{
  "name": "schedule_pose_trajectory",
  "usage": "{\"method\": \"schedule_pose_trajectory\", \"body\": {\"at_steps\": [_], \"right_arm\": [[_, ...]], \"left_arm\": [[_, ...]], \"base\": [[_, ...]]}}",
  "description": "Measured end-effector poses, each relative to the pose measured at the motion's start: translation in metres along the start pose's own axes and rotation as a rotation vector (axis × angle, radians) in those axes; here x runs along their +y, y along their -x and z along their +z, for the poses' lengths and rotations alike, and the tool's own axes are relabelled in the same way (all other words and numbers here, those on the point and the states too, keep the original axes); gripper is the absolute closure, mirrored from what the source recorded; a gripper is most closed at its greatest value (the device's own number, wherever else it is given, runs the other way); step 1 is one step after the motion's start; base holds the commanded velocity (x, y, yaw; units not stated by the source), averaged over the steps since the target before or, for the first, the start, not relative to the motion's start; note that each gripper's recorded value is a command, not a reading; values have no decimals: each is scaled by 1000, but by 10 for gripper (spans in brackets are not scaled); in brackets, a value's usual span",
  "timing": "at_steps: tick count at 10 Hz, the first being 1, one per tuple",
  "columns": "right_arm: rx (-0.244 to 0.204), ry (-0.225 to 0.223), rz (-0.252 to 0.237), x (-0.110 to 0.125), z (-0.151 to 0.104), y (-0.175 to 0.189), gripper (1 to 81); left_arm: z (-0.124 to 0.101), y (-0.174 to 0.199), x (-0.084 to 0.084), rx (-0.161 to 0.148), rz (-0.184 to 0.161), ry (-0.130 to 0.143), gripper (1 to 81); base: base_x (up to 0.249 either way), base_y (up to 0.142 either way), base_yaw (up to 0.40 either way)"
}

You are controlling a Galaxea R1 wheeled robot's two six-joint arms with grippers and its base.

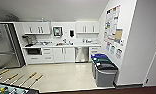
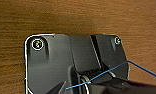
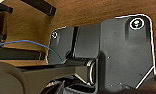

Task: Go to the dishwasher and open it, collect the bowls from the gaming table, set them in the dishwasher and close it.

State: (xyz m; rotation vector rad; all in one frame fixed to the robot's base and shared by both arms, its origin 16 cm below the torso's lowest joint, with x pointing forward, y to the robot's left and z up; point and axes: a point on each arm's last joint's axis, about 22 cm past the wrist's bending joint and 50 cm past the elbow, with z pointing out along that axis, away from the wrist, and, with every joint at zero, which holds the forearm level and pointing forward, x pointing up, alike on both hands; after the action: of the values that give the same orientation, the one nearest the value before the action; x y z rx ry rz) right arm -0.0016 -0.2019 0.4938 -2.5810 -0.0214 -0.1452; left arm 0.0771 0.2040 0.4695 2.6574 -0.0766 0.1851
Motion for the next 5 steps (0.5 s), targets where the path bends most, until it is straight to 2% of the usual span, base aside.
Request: {"method": "schedule_pose_trajectory", "body": {"at_steps": [5], "right_arm": [[0, 7, 0, 4, -2, 0, 10]], "left_arm": [[0, 2, 0, -1, -1, -2, 10]], "base": [[243, 0, 0]]}}
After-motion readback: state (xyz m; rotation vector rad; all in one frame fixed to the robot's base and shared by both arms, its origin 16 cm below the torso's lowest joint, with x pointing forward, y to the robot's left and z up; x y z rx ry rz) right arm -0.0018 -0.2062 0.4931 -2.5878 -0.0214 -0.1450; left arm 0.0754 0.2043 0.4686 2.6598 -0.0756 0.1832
